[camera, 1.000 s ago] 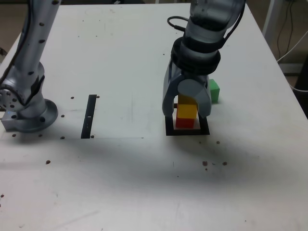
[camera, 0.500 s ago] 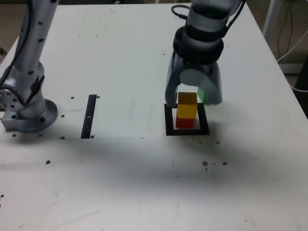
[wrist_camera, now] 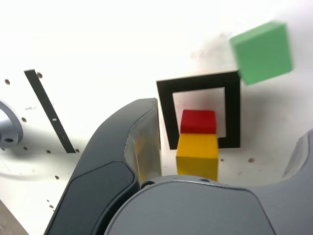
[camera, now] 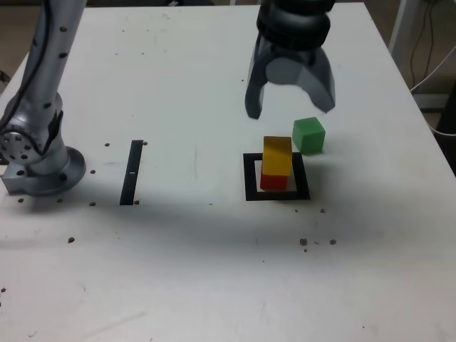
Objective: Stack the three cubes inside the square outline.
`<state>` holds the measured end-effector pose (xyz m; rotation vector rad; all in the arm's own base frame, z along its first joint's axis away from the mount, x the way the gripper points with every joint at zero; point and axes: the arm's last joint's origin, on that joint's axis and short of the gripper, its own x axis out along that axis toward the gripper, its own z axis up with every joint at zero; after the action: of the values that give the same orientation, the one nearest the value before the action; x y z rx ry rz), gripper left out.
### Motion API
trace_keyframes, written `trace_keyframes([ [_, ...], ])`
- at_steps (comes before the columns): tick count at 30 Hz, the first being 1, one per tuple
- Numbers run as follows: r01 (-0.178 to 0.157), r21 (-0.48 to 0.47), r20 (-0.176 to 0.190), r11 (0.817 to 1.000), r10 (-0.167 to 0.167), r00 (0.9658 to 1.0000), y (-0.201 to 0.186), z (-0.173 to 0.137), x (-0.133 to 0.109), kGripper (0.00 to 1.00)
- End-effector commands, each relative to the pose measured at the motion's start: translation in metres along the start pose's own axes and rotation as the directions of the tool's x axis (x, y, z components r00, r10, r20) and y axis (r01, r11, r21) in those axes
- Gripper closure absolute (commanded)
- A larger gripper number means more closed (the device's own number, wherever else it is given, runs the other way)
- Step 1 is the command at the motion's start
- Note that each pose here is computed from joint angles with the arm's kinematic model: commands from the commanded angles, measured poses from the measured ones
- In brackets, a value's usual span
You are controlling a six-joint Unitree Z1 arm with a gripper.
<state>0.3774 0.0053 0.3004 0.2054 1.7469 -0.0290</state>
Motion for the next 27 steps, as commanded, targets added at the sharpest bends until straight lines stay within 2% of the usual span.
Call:
trace_keyframes([
  [1, 0.007, 0.000, -0.006, 1.000, -0.007, 1.0000, 0.008, 0.005, 0.002, 0.01],
  [7, 0.029, -0.003, 0.005, 1.000, -0.029, 0.9996, 0.026, 0.012, 0.004, 0.01],
  [17, 0.050, -0.011, 0.003, 0.999, -0.050, 0.9987, 0.036, 0.024, 0.012, 0.01],
  [27, 0.096, -0.050, -0.015, 0.994, -0.097, 0.9952, 0.050, 0.039, 0.030, 0.01],
])
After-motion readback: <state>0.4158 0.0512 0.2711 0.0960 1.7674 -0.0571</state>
